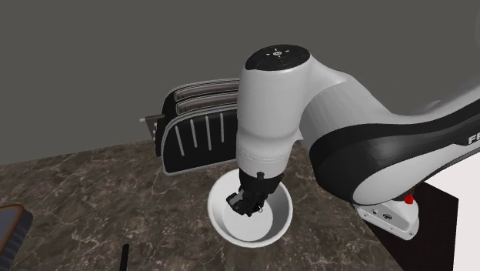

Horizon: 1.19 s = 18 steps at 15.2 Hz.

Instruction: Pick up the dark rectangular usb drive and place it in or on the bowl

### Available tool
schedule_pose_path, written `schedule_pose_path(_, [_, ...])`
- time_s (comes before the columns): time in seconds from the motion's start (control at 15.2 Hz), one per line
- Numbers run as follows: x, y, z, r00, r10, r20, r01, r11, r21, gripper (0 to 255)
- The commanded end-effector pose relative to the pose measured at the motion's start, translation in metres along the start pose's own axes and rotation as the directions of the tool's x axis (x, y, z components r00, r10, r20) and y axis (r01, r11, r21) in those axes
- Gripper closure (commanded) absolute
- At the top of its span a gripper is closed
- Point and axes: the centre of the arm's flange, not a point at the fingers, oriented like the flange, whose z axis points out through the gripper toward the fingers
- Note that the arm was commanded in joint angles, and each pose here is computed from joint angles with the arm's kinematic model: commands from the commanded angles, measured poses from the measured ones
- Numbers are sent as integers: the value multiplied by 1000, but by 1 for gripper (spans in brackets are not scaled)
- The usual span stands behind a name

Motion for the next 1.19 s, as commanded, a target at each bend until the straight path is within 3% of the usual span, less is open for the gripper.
schedule_pose_path(0.0, [0, 0, 0, 1000, 0, 0, 0, 1000, 0, 255])
schedule_pose_path(0.07, [0, 0, 0, 1000, 0, 0, 0, 1000, 0, 0])
schedule_pose_path(0.4, [0, 0, 0, 1000, 0, 0, 0, 1000, 0, 0])
schedule_pose_path(0.66, [0, 0, -50, 1000, 0, 0, 0, 1000, 0, 0])
schedule_pose_path(1.12, [0, 0, -50, 1000, 0, 0, 0, 1000, 0, 0])
